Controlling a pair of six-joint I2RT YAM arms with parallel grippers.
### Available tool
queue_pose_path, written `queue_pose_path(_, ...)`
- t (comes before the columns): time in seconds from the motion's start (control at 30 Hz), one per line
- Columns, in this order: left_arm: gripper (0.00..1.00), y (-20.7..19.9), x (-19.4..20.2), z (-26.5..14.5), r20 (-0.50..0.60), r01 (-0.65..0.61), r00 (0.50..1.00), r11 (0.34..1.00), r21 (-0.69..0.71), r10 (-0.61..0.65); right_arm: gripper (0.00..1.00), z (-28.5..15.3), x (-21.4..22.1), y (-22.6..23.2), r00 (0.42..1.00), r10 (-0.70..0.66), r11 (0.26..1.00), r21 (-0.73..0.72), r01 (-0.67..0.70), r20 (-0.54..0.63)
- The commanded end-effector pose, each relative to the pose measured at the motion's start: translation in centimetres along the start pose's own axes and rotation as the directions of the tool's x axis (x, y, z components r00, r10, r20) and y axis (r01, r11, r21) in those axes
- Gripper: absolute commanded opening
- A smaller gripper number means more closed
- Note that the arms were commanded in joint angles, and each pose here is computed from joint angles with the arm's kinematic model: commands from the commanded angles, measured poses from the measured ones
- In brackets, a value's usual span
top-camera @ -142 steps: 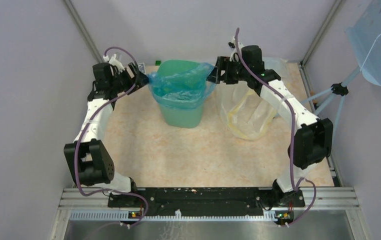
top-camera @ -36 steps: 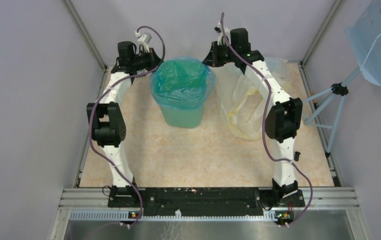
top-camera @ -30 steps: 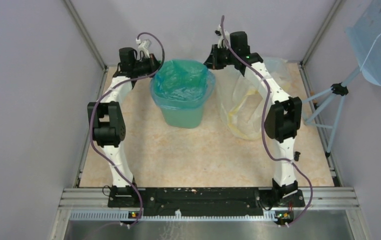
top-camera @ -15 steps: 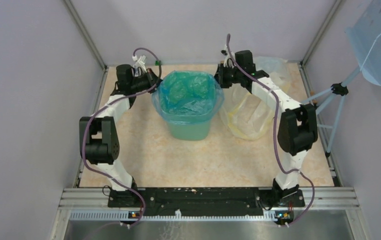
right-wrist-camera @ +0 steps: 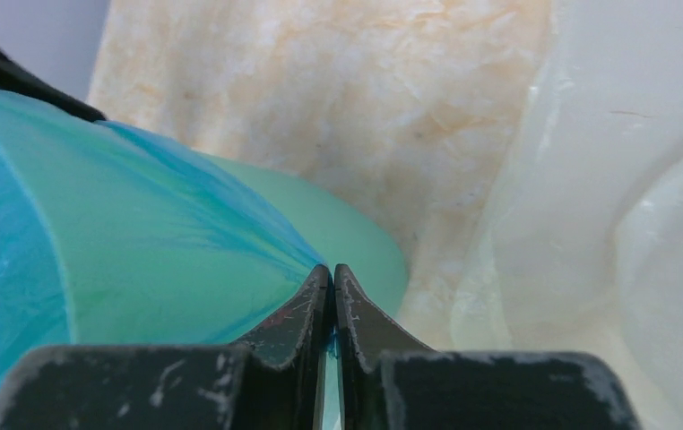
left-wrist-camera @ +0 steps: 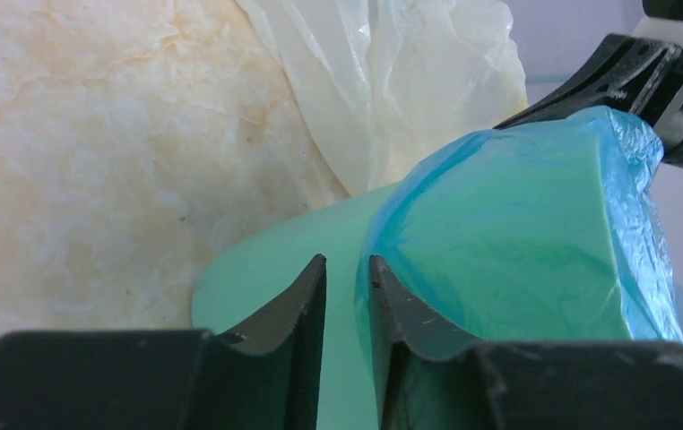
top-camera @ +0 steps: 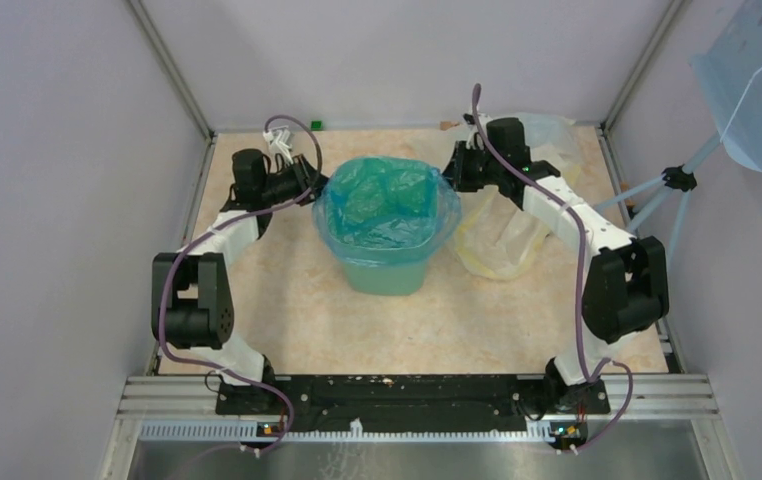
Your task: Put the trash bags into the trash bin
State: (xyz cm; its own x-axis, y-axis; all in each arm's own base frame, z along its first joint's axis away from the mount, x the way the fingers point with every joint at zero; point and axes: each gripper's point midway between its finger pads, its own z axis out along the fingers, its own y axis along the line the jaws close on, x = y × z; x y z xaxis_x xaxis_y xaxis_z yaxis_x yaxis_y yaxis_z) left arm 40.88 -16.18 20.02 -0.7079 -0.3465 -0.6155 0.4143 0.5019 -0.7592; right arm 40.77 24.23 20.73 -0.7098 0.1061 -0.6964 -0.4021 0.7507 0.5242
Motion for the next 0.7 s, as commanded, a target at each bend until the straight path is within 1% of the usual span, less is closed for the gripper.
queue_pose_path(0.0,0.36,0.1,-1.7,-1.0,0.071,-0.056,0.996,0.997,-0.049,0.06,0.1,-1.0,-3.2,-2.9,0.996,-0.067,0.983,0.176,0.055,0.065)
queue_pose_path(0.07,0.44,1.0,-2.7,-2.1,0.103,-0.035,0.994,0.997,-0.065,0.042,0.14,-1.2,-3.9,-4.1,0.996,-0.07,0.974,0.22,0.056,0.058)
queue_pose_path(0.13,0.49,1.1,-3.5,-3.2,0.131,-0.03,0.991,0.997,-0.076,0.04,0.2,-1.9,-4.9,-4.5,0.995,-0.068,0.973,0.224,0.05,0.07)
queue_pose_path(0.2,0.53,1.0,-4.5,-4.3,0.162,-0.036,0.985,0.994,-0.102,0.052,0.29,-3.0,-6.0,-4.4,0.993,-0.074,0.972,0.228,0.05,0.096)
queue_pose_path(0.27,0.57,0.8,-5.3,-5.6,0.196,-0.042,0.978,0.99,-0.137,0.068,0.42,-4.3,-7.0,-3.8,0.988,-0.092,0.97,0.235,0.061,0.126)
queue_pose_path(0.33,0.65,0.4,-5.7,-7.0,0.235,-0.04,0.968,0.983,-0.178,0.082,0.48,-5.5,-7.3,-2.9,0.984,-0.097,0.973,0.223,0.061,0.151)
queue_pose_path(0.4,0.74,0.1,-5.4,-8.1,0.272,-0.023,0.959,0.977,-0.213,0.082,0.52,-6.6,-7.1,-2.1,0.981,-0.088,0.978,0.201,0.052,0.174)
queue_pose_path(0.43,0.76,0.1,-4.6,-8.6,0.283,-0.001,0.957,0.974,-0.225,0.066,0.54,-7.1,-6.8,-1.8,0.98,-0.08,0.981,0.191,0.044,0.184)
queue_pose_path(0.53,0.79,-0.9,-2.5,-9.5,0.312,0.046,0.95,0.979,-0.201,0.019,0.61,-8.4,-4.8,-1.9,0.978,-0.028,0.987,0.163,-0.006,0.206)
queue_pose_path(0.67,0.8,-2.7,0.1,-10.0,0.308,0.079,0.95,0.991,-0.106,-0.042,0.71,-9.8,-2.9,-1.1,0.974,0.02,0.994,0.099,-0.043,0.226)
